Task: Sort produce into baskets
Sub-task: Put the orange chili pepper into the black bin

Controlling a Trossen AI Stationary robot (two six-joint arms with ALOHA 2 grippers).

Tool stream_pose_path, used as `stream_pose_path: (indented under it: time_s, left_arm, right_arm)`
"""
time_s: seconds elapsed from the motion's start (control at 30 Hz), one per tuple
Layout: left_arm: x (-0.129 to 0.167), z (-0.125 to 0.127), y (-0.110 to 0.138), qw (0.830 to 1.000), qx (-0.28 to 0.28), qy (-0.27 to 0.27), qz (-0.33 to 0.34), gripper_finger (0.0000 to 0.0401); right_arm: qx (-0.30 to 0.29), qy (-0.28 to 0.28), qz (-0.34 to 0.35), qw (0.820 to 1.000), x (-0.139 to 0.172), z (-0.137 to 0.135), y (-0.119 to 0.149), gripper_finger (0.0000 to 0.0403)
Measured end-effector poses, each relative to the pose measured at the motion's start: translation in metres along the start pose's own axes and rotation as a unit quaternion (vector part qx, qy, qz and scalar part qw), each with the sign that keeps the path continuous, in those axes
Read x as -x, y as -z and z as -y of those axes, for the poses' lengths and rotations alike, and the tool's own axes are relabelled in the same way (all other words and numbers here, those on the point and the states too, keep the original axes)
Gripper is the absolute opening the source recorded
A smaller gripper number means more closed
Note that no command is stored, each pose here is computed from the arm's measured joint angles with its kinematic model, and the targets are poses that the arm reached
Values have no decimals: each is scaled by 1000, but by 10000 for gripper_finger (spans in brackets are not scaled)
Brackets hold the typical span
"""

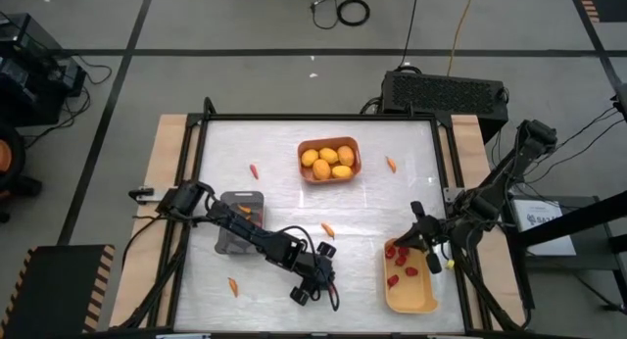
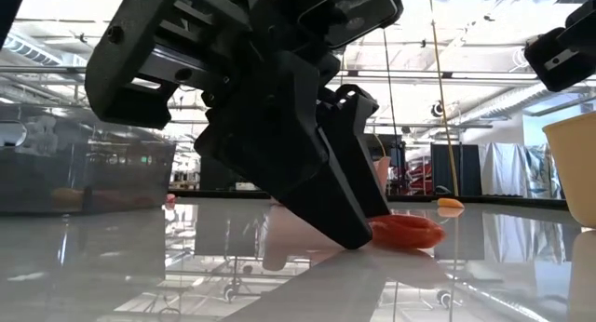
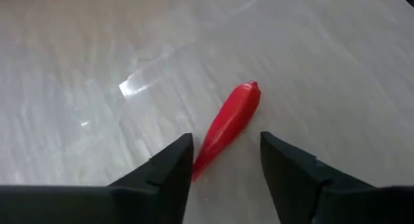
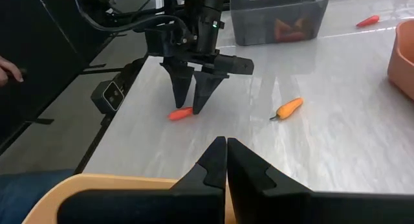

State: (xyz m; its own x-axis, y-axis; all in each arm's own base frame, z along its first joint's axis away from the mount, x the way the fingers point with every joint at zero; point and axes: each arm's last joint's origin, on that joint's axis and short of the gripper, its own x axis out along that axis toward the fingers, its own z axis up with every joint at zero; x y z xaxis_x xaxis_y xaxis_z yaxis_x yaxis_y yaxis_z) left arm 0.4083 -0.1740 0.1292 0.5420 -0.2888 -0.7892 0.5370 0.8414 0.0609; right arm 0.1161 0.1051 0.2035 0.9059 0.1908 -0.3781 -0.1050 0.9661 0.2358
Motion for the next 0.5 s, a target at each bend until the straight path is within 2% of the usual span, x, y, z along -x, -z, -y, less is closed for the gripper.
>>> stream_pose_path:
  time_s: [0.5]
  left_arm:
    - [1, 0, 2, 1000, 4, 3, -21, 85]
  right_arm:
    - [20, 0, 0, 1000, 0, 0, 0, 4]
